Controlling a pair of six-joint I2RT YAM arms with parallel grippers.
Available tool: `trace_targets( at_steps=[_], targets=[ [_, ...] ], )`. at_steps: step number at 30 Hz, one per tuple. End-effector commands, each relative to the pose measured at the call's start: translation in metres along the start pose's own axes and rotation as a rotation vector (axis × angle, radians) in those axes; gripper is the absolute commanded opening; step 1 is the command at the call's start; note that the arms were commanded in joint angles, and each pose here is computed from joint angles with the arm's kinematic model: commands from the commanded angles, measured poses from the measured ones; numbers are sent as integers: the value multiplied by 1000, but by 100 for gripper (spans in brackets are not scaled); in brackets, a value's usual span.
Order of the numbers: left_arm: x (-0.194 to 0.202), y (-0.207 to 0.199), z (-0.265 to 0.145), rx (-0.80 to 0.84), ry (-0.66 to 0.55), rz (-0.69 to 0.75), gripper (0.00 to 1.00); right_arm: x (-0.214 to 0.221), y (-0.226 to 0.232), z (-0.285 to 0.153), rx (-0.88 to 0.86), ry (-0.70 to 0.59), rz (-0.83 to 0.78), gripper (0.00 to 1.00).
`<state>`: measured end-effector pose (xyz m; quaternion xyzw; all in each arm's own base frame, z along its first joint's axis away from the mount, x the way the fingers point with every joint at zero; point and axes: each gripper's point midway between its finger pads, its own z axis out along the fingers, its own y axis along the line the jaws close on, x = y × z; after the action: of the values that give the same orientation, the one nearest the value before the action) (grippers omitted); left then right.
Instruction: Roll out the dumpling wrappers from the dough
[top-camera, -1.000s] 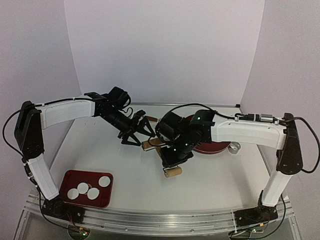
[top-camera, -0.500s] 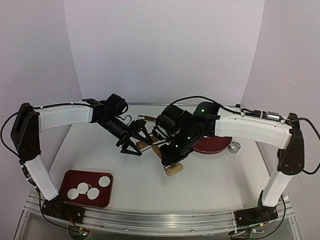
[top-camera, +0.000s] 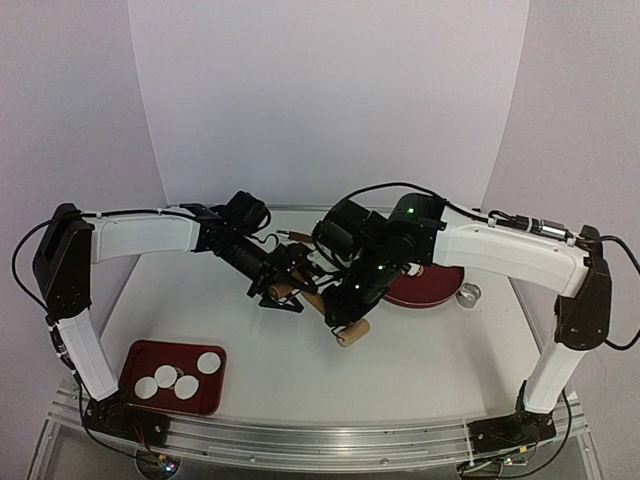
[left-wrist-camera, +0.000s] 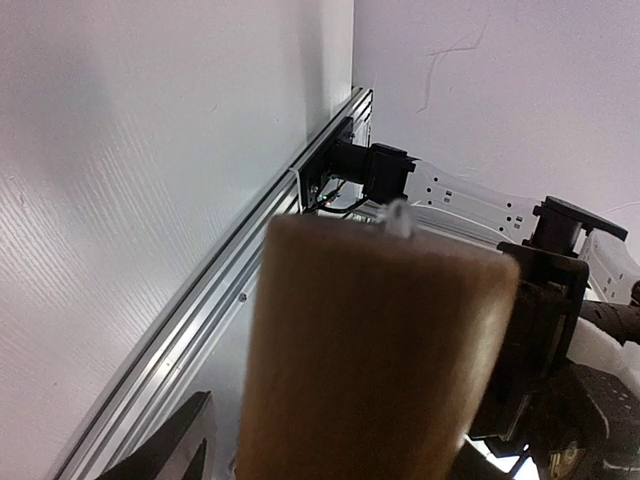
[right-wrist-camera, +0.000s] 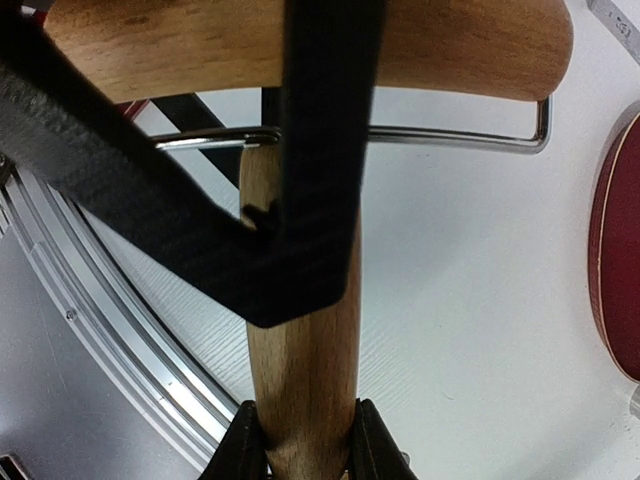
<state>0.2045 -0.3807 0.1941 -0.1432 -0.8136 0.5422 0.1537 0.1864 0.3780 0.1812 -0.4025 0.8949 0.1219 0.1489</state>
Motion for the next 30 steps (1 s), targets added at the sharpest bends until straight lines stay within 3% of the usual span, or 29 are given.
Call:
trace_targets(
  at_steps=[1,5,13,15,18,20,23,30],
  targets=[
    [-7,-22,7,64,-4,48,56,-21,6,-19,-10,-86,-39,0],
    [-7,-22,13,81,2,37,48,-23,6,-18,-6,-88,-52,0],
    [-4,-26,13,96,-8,51,1,-31,-8,-20,77,-121,-19,2],
    [-8,-25,8,72,-60,63,0,-35,-19,-25,136,-153,20,22],
    [-19,-30,-10,49,-171,103,0,-45,-35,-41,171,-230,109,70],
    [-27,-35,-29,39,-257,133,0,-52,-48,-50,146,-274,190,86],
    [-39,-47,-59,33,-404,188,0,-61,-65,-60,51,-334,310,97],
    [-47,-100,-115,143,-719,346,0,-90,-96,-92,-348,-549,590,98]
  ],
)
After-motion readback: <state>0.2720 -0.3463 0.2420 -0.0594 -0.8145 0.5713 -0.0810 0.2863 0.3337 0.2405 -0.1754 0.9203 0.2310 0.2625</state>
